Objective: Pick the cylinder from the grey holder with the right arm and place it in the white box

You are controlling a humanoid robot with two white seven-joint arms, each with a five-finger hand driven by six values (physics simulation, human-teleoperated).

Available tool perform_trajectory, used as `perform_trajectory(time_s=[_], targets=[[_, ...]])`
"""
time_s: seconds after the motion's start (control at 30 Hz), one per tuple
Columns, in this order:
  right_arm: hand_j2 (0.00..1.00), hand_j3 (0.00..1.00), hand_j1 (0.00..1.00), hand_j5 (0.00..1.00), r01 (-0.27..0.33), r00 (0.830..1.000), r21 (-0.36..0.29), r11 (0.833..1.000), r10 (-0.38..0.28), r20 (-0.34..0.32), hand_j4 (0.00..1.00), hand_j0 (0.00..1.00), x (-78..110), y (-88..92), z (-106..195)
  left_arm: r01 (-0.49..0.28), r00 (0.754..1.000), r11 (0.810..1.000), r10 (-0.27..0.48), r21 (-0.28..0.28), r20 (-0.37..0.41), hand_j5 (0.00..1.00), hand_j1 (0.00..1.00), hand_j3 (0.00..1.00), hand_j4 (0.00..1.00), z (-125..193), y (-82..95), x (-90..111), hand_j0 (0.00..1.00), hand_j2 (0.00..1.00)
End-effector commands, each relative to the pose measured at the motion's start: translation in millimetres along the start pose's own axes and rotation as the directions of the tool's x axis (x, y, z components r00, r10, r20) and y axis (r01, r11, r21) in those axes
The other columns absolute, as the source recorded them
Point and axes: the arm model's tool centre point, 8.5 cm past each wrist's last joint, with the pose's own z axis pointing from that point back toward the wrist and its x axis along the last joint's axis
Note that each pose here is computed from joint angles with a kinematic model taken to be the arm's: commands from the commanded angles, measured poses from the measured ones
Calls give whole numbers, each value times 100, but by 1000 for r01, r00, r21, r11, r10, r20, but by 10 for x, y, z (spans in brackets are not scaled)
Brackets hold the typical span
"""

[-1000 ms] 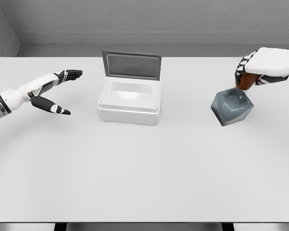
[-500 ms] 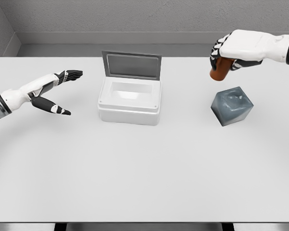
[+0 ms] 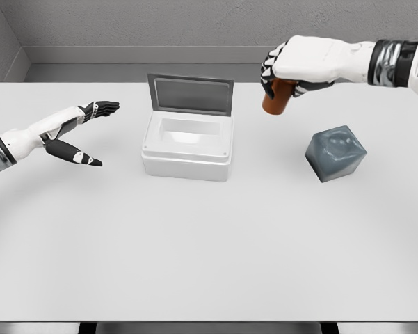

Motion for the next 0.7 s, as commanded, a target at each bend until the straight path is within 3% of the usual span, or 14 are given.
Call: perform_trajectory(time_s=[0.0,0.4,0.67], targets=[[32,32,32,32,9,1000,2,1000,-9,24,32,32,61,21,-100,-6,1000,1000,6,5,3,100,100,100,100,3,8,4,100,100],[31,31,31,31,-14,996,-15,1000,15,88,31,31,218,-137,-390,-6,1000,1000,6,5,3,100,100,100,100,3,8,4,100,100],[31,31,31,31,3,993,-8,1000,-2,117,31,31,263,-164,-631,-13,1000,1000,14,25,-16,100,100,100,100,54,50,-49,100,100]])
